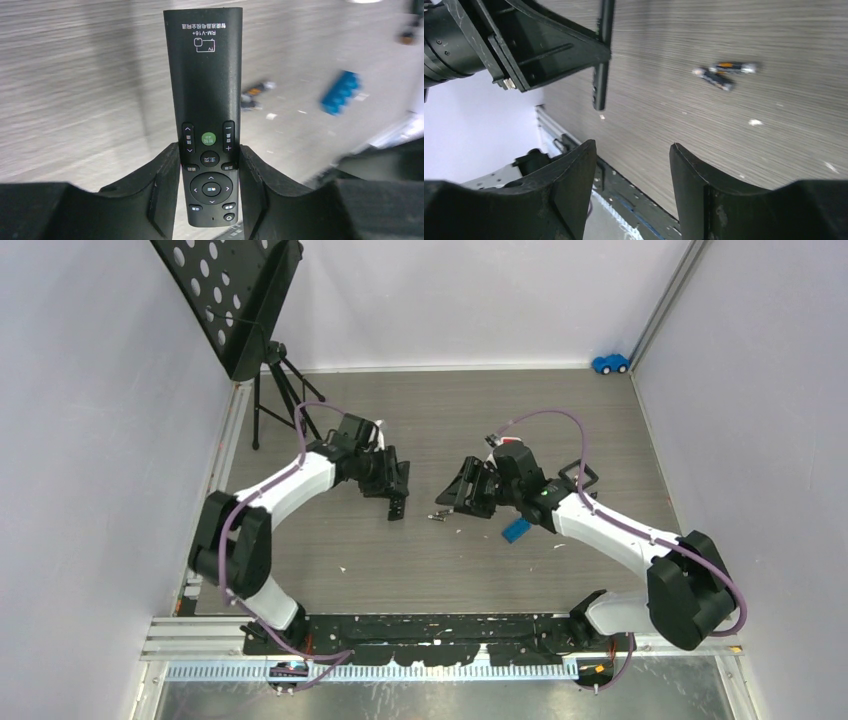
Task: Load the batteries into the remote control
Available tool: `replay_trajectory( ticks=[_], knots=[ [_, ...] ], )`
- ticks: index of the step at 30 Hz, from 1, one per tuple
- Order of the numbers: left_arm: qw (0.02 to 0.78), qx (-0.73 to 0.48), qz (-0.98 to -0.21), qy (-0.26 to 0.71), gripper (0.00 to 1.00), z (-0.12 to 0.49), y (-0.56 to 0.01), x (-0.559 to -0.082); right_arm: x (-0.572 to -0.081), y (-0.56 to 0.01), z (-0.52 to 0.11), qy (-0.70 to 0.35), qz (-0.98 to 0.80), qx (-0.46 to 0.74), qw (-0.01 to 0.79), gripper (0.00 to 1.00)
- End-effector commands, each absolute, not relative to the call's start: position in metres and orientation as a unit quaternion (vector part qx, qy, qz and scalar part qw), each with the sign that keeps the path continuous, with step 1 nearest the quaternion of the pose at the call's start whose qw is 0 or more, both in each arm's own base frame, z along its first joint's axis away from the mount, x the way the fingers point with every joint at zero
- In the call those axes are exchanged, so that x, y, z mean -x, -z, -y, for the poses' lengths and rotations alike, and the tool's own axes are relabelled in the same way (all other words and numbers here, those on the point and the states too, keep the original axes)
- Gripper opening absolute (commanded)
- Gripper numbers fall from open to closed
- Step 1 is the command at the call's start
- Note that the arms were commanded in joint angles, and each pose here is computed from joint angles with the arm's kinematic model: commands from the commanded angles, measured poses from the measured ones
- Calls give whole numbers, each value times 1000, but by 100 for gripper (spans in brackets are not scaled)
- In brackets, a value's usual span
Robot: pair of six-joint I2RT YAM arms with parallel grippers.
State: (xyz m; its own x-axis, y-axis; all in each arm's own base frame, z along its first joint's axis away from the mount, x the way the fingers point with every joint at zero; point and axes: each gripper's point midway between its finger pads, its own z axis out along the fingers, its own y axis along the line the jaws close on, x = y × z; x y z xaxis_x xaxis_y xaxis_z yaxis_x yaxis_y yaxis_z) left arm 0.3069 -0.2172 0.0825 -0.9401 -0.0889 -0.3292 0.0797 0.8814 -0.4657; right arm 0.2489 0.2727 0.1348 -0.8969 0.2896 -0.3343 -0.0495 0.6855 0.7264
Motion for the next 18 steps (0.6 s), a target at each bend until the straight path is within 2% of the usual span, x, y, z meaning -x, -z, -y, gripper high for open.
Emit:
replay_trajectory(
  ticks=[1, 7, 18],
  knots=[
    [193, 0, -897, 397, 0, 257, -151, -296, -252, -195, -307, -506, -821, -64, 256, 63],
    [202, 12, -848, 490, 0, 273, -197, -283, -245, -221, -321, -563, -782, -77, 256, 68],
    [206, 14, -771, 603, 0, 289, -255, -272, -234, -244, -333, -620, -745, -71, 237, 69]
  ],
)
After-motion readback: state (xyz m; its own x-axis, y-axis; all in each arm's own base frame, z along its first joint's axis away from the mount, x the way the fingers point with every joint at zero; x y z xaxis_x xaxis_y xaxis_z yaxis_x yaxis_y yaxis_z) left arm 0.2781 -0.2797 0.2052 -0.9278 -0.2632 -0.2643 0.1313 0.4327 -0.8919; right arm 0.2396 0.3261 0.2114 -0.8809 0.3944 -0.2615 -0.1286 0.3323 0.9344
